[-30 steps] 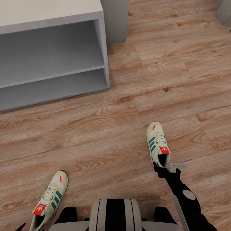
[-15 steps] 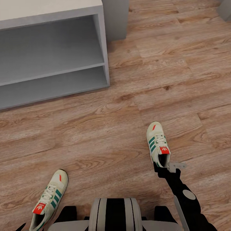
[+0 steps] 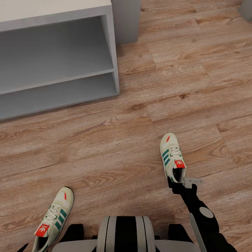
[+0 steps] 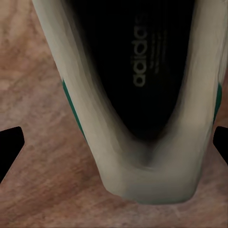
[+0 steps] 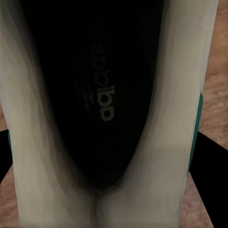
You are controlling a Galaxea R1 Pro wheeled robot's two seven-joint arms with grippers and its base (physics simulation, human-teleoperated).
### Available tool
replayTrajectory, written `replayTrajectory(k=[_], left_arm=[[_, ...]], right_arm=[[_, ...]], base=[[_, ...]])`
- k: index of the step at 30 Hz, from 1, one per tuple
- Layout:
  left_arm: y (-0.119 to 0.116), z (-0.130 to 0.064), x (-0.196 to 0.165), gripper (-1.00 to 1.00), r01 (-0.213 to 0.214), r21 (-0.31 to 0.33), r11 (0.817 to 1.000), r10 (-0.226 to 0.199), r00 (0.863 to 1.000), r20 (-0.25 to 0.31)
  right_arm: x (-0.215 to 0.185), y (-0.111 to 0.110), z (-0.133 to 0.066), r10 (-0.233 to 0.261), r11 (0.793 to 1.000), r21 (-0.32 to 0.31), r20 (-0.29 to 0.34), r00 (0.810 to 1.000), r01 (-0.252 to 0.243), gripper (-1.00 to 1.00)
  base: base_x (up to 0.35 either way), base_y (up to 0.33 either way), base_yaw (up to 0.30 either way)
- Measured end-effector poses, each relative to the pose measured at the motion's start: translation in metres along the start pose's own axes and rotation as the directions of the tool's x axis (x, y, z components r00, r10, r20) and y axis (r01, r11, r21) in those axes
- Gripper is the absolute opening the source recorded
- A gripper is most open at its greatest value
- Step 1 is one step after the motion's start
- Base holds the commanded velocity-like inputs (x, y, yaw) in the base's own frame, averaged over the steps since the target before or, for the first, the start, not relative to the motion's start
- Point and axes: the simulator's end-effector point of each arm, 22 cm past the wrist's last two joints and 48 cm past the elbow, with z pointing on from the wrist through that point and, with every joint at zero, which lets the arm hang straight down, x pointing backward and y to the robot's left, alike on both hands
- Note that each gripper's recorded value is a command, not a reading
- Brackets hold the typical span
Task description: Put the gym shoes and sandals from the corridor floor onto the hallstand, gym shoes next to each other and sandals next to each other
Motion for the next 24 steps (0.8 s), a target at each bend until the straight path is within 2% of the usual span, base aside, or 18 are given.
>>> replayTrajectory(k=[18, 19, 24], left_arm=[[0.0001, 0.0, 0.0, 1.0, 0.0, -0.001, 1.0, 0.0, 1.0, 0.0], [0.0002, 0.0, 0.0, -1.0, 0.0, -0.001, 1.0, 0.0, 1.0, 0.0], [-0.0006, 0.0001, -0.0001, -1.0, 0.002, -0.001, 1.0, -0.002, 1.0, 0.0]], right_arm=[[0.0001, 0.0, 0.0, 0.0, 1.0, 0.0, 0.0, 1.0, 0.0, -1.0], [0.0001, 0.0, 0.0, 0.0, 1.0, 0.0, 0.0, 1.0, 0.0, -1.0], [0.0, 0.0, 0.0, 0.0, 1.0, 0.0, 0.0, 1.0, 0.0, -1.0]], base=[[0.039, 0.0, 0.0], [0.004, 0.0, 0.0], [0.001, 0.0, 0.0]])
